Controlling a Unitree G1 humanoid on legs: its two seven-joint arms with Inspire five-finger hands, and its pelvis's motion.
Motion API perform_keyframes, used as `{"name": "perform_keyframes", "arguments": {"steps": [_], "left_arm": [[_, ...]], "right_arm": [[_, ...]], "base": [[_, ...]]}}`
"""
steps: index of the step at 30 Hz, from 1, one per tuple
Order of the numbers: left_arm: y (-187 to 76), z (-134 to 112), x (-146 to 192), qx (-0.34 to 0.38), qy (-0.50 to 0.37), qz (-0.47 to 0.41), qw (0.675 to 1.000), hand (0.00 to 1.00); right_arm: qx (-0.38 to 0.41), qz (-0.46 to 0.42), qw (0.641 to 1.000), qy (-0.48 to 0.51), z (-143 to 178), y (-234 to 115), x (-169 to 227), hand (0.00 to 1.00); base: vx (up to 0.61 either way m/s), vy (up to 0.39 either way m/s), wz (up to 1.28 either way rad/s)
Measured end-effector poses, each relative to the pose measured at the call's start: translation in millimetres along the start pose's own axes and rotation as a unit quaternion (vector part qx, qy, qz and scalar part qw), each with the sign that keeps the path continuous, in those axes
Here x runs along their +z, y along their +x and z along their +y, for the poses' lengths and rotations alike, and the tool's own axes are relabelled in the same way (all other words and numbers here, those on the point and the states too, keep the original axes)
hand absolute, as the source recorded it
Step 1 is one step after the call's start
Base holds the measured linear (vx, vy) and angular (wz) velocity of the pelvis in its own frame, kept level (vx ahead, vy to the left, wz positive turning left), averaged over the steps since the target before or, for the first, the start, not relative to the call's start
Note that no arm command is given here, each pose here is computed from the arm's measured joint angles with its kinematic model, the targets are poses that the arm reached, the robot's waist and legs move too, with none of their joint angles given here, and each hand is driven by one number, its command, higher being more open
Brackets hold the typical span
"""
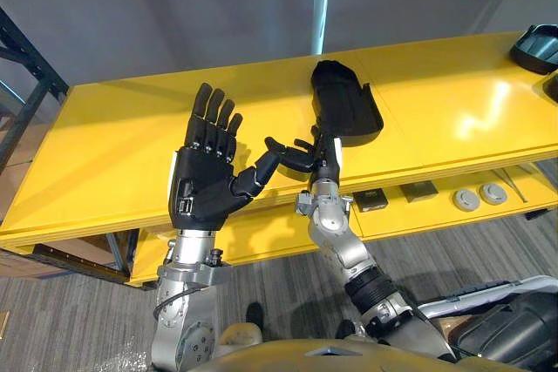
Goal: Walk over and take three plastic housings, then place them on the shelf
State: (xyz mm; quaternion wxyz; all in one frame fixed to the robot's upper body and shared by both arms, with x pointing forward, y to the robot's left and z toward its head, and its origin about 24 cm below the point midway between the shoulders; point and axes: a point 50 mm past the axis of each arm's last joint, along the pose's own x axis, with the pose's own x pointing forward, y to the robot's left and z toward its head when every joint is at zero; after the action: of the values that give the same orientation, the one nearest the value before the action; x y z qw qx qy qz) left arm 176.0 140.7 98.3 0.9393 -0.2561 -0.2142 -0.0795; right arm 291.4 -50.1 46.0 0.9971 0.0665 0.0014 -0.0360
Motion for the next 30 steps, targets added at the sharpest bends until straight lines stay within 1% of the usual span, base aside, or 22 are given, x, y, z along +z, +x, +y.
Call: {"name": "perform_keyframes", "arguments": {"steps": [3, 10, 12, 14, 18, 20, 22, 25, 27, 30], "left_arm": [[0, 0, 0, 0.000, 0.000, 0.000, 1.000, 1.00], [0, 2, 1, -0.001, 0.004, -0.002, 1.000, 1.00], [0, 4, 3, -0.005, 0.011, -0.006, 1.000, 1.00], [1, 8, 7, 0.001, 0.021, -0.012, 1.000, 1.00], [2, 18, 15, 0.016, 0.044, -0.028, 0.999, 1.00], [7, 17, 17, 0.010, 0.045, -0.037, 0.998, 1.00], [12, 14, 21, -0.004, 0.044, -0.051, 0.998, 1.00], [18, 6, 24, -0.038, 0.037, -0.064, 0.997, 1.00], [18, 0, 24, -0.053, 0.028, -0.068, 0.996, 1.00], [20, -11, 19, -0.074, 0.005, -0.061, 0.995, 1.00]], "right_arm": [[0.010, 0.002, 1.000, 0.002, 0, -1, -1, 1.00], [0.075, -0.007, 0.997, 0.030, 2, -5, -3, 1.00], [0.096, -0.006, 0.994, 0.058, 1, -9, -2, 1.00], [0.141, -0.012, 0.985, 0.103, -5, -22, 0, 1.00], [0.210, -0.057, 0.969, 0.115, -20, -43, 17, 1.00], [0.218, -0.084, 0.964, 0.125, -29, -46, 29, 1.00], [0.207, -0.112, 0.963, 0.131, -40, -47, 41, 1.00], [0.160, -0.145, 0.968, 0.129, -60, -50, 53, 1.00], [0.112, -0.150, 0.974, 0.125, -79, -59, 53, 1.00], [-0.006, -0.118, 0.989, 0.092, -125, -86, 39, 1.00]], "base": [[0.00, 0.000, 0.00], [0.00, 0.000, 0.00], [0.00, 0.000, 0.00], [0.02, -0.017, -0.05], [0.03, -0.010, -0.14], [0.01, -0.002, -0.22], [-0.01, -0.001, -0.30], [-0.02, -0.002, -0.40], [-0.01, 0.023, -0.61], [0.03, 0.029, -0.59]]}}
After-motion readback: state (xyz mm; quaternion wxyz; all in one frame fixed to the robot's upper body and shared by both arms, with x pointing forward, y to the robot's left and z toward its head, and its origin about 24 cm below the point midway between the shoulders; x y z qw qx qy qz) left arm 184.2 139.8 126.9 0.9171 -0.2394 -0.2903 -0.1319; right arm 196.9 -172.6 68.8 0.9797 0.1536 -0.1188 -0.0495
